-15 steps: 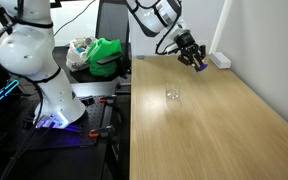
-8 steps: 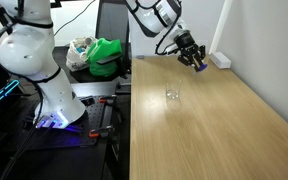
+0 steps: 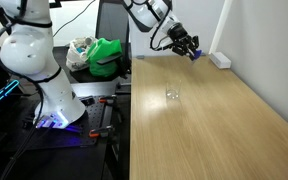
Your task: Put the marker in the glass cup
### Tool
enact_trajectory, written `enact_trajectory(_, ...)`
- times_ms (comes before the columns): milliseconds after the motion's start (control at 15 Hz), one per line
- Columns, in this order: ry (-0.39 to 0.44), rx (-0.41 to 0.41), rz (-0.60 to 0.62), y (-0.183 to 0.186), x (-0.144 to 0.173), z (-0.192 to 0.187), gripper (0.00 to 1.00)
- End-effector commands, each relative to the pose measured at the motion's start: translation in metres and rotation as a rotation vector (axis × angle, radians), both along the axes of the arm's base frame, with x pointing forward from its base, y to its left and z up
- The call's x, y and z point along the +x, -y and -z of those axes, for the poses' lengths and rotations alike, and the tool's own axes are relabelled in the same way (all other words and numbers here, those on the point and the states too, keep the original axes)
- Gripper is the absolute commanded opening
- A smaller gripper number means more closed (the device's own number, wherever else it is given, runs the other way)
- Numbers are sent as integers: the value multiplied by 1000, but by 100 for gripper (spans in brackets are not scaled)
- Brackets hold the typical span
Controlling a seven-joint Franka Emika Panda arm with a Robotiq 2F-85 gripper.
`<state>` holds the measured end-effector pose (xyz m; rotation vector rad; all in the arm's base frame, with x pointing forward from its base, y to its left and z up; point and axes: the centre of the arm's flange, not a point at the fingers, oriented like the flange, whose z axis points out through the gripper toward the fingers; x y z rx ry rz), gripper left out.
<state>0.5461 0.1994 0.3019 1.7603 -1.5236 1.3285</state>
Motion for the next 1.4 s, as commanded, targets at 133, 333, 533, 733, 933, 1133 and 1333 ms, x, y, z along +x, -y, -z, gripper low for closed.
enact_trajectory(133,32,-83,27,-22,-29,-9,6)
enact_trajectory(333,19,-110,44,-25,-37,-7,6)
enact_trajectory(533,-5,-116,46,-25,-42,0,6)
enact_trajectory(733,-25,-113,43,-23,-47,12,6)
enact_trajectory(933,-49,-113,35,-20,-52,25,6)
enact_trajectory(1133,-78,-115,26,-18,-56,39,6)
enact_trajectory(1333,-97,-118,15,-18,-56,51,6)
